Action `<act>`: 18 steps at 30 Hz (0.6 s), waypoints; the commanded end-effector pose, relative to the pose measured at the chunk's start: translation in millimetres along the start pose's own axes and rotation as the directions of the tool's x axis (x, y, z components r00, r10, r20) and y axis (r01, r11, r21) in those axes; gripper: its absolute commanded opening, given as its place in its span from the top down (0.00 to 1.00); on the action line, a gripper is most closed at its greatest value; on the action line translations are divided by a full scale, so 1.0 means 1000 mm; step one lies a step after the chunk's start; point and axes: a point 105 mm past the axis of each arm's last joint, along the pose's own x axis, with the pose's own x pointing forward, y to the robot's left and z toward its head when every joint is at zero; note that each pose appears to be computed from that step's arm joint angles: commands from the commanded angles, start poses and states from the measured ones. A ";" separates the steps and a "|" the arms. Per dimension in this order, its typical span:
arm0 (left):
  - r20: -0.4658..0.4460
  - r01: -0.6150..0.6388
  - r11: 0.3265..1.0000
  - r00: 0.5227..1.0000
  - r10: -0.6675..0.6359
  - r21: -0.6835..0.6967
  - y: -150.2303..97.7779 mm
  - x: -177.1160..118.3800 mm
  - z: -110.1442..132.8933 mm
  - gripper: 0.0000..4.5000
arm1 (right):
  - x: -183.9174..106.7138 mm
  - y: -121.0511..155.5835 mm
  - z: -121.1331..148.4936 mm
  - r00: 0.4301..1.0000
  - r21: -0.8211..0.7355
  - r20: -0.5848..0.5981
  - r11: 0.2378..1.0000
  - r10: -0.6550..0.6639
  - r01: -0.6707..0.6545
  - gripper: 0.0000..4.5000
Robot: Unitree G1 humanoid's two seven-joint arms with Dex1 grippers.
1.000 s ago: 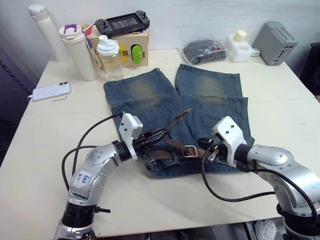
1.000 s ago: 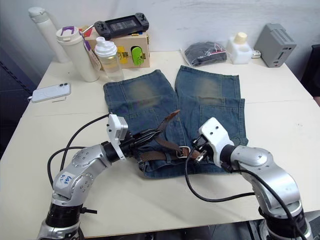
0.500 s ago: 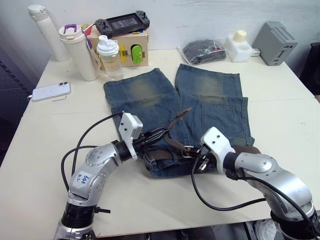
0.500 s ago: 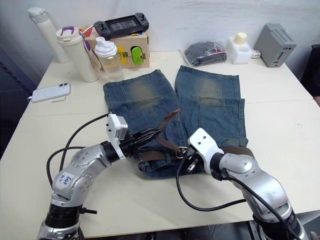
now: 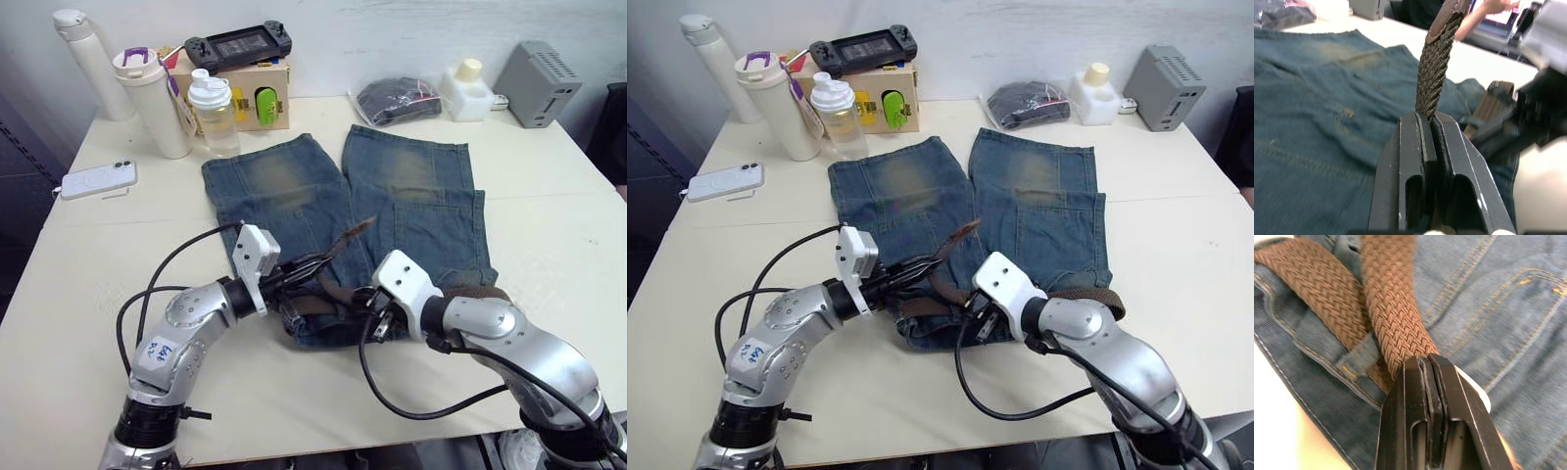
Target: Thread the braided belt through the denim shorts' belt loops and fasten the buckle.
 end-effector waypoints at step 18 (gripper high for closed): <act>-0.014 0.011 0.997 1.000 -0.010 0.073 -0.009 -0.016 0.000 1.00 | -0.006 -0.014 -0.001 0.997 0.007 -0.033 0.997 0.072 -0.072 0.97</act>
